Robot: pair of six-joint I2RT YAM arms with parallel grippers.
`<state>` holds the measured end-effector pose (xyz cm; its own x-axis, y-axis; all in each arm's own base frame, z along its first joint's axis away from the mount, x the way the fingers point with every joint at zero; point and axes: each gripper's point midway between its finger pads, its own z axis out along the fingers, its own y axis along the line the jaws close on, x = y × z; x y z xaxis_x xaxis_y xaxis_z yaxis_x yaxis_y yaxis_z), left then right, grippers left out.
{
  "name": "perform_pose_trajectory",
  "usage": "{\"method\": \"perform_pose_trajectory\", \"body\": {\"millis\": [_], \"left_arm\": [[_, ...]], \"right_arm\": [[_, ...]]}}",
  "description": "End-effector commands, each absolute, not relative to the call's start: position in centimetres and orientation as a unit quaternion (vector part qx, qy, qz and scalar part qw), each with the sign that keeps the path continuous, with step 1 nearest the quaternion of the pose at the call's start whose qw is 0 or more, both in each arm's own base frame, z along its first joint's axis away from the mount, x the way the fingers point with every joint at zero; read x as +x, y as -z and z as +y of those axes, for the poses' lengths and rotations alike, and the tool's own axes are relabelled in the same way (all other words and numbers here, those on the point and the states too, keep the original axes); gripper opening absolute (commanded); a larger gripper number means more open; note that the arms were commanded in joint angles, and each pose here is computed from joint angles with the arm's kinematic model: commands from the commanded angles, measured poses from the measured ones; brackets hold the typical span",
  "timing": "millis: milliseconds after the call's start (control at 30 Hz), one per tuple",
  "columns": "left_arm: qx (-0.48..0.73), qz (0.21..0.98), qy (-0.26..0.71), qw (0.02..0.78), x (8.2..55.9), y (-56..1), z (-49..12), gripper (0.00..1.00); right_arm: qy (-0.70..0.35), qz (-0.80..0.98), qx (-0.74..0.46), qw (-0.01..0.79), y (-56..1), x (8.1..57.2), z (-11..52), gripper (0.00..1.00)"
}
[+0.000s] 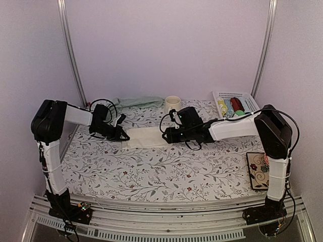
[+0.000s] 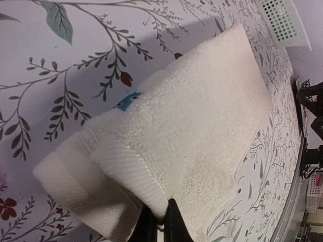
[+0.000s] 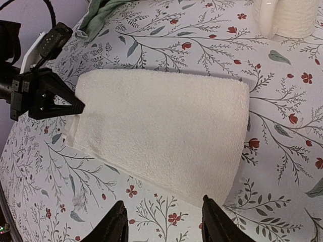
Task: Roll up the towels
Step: Smooth out the towel at the center of the board.
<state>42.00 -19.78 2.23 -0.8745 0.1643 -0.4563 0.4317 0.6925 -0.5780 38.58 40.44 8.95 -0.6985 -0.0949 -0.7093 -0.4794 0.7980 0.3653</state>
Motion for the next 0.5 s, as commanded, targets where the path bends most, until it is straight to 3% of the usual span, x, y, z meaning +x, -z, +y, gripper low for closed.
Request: {"method": "perform_pose_trajectory", "body": {"millis": [0, 467], "left_arm": [[0.176, 0.891, 0.361, 0.210, 42.9, -4.7, -19.9, 0.01], [0.179, 0.892, 0.360, 0.206, 43.1, -6.0, -19.4, 0.01]], "right_arm": [[-0.276, 0.871, -0.168, 0.370, -10.4, 38.7, 40.5, 0.50], [-0.273, 0.874, -0.170, 0.365, -9.9, 38.6, 40.4, 0.50]]}}
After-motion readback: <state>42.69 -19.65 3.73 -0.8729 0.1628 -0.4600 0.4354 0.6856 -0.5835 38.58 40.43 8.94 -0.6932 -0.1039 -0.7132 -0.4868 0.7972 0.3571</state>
